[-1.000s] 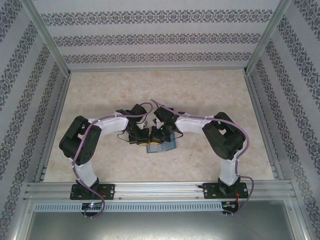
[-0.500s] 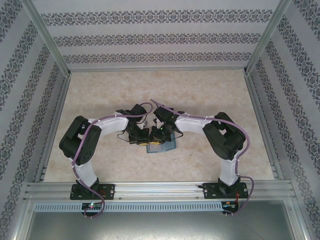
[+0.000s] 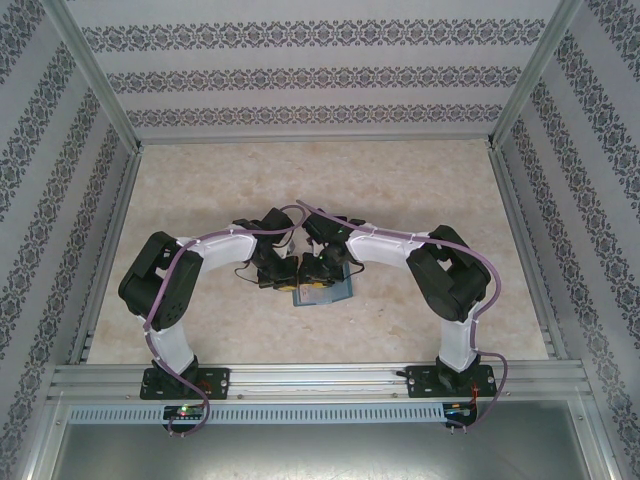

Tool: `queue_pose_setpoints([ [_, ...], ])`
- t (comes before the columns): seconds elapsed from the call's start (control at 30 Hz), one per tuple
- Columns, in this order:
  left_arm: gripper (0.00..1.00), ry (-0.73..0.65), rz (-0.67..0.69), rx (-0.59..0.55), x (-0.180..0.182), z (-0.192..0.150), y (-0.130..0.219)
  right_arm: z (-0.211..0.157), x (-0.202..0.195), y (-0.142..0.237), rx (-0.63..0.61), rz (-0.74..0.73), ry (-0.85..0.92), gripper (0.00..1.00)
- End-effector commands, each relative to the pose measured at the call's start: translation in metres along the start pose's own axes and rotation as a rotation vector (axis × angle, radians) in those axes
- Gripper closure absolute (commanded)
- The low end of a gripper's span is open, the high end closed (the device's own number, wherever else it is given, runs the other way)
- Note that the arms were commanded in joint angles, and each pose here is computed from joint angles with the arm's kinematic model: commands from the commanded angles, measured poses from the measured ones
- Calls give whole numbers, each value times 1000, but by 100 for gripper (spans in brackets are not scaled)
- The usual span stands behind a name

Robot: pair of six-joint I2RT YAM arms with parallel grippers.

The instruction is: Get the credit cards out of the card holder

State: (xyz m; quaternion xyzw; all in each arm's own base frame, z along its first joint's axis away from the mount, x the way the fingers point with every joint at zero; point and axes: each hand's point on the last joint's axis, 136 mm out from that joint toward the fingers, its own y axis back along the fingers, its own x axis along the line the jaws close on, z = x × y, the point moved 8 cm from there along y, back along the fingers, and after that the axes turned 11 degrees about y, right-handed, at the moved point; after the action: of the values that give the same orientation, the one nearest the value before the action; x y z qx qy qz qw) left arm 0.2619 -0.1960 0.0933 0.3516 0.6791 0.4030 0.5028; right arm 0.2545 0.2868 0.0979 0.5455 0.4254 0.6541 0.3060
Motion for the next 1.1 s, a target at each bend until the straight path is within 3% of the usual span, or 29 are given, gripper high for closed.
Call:
queue_pose_setpoints([
  [0.0, 100, 23, 34, 14, 9, -2, -4, -11, -13, 3, 35, -133, -2, 68],
  [1.07, 100, 14, 26, 17, 5, 1, -4, -13, -12, 43, 0, -389, 81, 54],
])
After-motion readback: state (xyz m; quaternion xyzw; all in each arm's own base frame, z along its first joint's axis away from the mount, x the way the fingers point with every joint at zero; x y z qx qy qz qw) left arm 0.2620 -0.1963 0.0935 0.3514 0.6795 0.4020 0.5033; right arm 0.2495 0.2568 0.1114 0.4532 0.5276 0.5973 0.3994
